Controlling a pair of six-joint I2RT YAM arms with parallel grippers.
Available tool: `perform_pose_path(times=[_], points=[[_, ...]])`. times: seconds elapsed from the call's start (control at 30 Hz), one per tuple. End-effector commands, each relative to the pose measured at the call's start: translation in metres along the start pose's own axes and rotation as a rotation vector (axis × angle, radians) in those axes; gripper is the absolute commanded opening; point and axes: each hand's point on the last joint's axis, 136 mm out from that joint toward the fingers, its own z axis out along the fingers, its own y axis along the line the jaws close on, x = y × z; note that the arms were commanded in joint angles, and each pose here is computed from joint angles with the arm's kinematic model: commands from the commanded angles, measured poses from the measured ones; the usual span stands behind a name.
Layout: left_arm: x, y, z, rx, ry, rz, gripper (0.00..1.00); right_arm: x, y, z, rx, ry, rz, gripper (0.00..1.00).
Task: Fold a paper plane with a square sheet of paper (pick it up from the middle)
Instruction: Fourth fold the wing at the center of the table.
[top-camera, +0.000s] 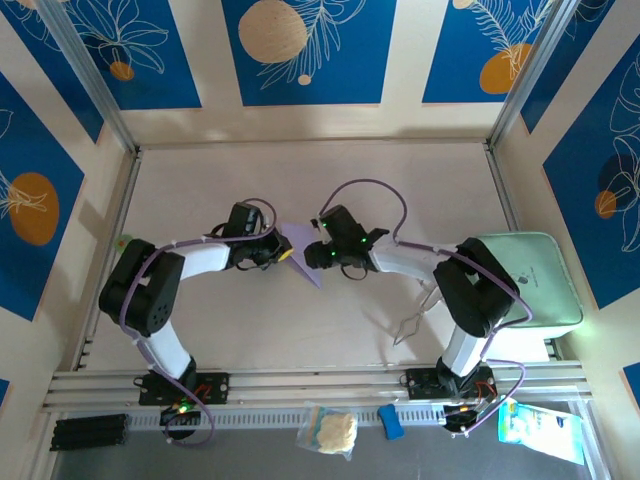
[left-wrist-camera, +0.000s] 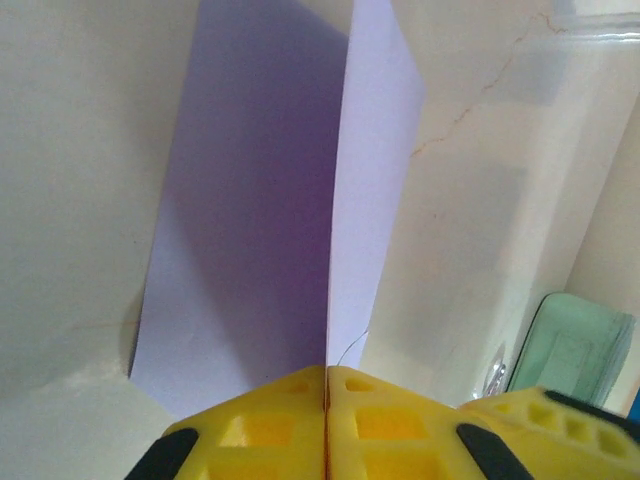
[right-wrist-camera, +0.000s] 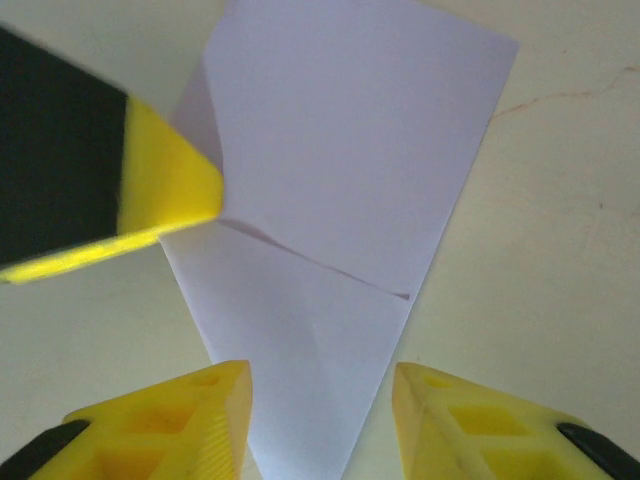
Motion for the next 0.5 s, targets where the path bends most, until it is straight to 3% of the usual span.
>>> perform_pose_path(times=[0.0, 0.23, 0.47], points=[[-0.003, -0.001, -0.008, -0.008, -0.023, -0.018, 0.11, 0.001, -0.006, 0.001, 0.168, -0.055, -0.146, 0.43], [-0.003, -0.001, -0.009, -0.014, -0.023, -0.021, 0.12, 0.010, 0.019, 0.024, 0.267, -0.058, -0.330, 0.43], [-0.003, -0.001, -0.011, -0.022, -0.023, -0.023, 0.12, 0.011, 0.010, 0.032, 0.385, -0.072, -0.360, 0.40]])
